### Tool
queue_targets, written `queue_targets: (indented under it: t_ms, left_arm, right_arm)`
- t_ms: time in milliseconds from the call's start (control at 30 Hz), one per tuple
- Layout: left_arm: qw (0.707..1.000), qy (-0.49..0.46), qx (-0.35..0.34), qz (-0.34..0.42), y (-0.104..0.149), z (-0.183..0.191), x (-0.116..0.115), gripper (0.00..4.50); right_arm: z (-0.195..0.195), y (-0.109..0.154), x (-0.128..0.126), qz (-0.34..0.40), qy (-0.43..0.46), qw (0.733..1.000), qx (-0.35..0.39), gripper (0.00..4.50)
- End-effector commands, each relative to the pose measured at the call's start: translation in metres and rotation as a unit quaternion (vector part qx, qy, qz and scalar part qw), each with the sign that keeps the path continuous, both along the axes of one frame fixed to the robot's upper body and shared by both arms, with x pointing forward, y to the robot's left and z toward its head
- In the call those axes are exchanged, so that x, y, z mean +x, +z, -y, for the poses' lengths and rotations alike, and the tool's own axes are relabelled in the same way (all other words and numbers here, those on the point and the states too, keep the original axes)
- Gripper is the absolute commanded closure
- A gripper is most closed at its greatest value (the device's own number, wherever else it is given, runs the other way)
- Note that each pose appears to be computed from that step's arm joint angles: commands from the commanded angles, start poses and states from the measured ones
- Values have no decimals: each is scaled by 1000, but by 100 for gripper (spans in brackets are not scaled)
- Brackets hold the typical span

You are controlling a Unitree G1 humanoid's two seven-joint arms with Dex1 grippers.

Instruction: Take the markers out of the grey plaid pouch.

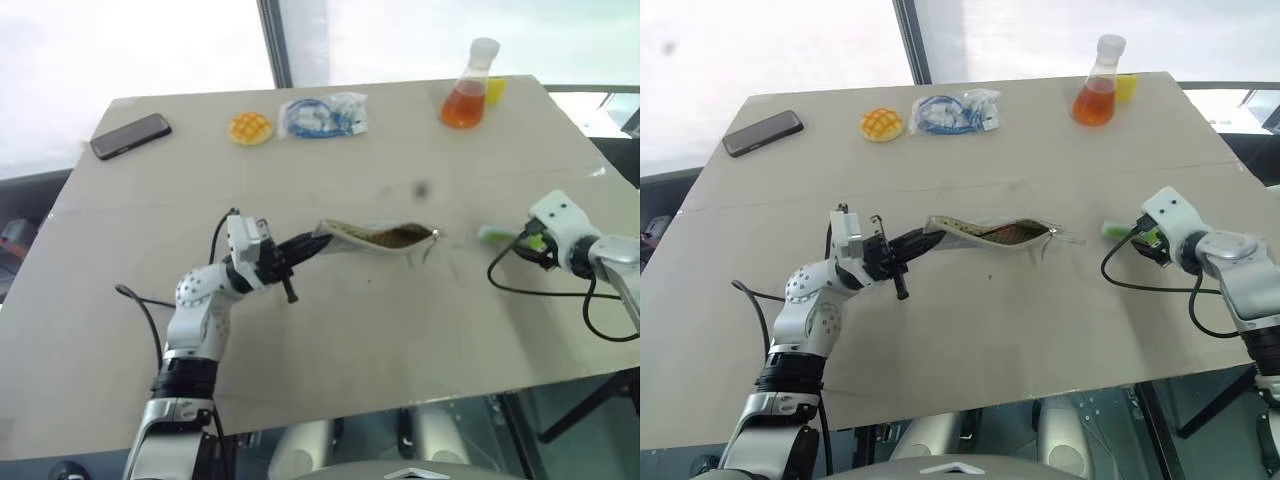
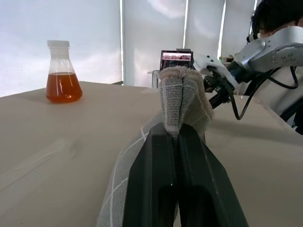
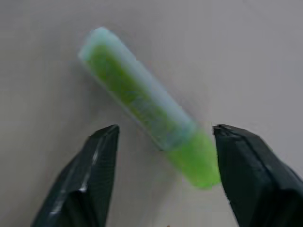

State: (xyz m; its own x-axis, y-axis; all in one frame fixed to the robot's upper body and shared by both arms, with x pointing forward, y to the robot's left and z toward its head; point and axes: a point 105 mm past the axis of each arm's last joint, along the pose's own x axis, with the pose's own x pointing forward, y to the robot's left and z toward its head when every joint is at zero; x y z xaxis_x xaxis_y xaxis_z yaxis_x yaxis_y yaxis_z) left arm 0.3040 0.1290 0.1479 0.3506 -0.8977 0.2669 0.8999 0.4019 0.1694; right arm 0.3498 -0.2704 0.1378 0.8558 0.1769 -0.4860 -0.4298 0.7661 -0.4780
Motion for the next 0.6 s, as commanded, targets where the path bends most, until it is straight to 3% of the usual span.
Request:
queue_targets:
  t_ms: [33, 100, 233, 267, 467, 600]
  left_arm:
    - [1000, 5, -11, 22, 13, -4, -3, 450]
    - [1000, 5, -10, 22, 13, -5, -4, 450]
    - [1000, 1, -14, 20, 15, -5, -3, 450]
    - [1000, -1, -15, 20, 16, -4, -2, 450]
    - [999, -18, -20, 24, 19, 0, -3, 450]
    - [999, -24, -32, 25, 21, 3, -6, 450]
  right_arm:
    - [-34, 53, -17, 73, 66, 993, 70, 170]
    - [-68, 70, -37, 80, 126, 980, 132, 219]
    - [-130, 81, -62, 78, 210, 950, 216, 413]
    - [-144, 80, -64, 73, 224, 945, 229, 444]
    - [-190, 61, -49, 47, 238, 935, 258, 444]
    - [-207, 26, -38, 1, 254, 942, 218, 444]
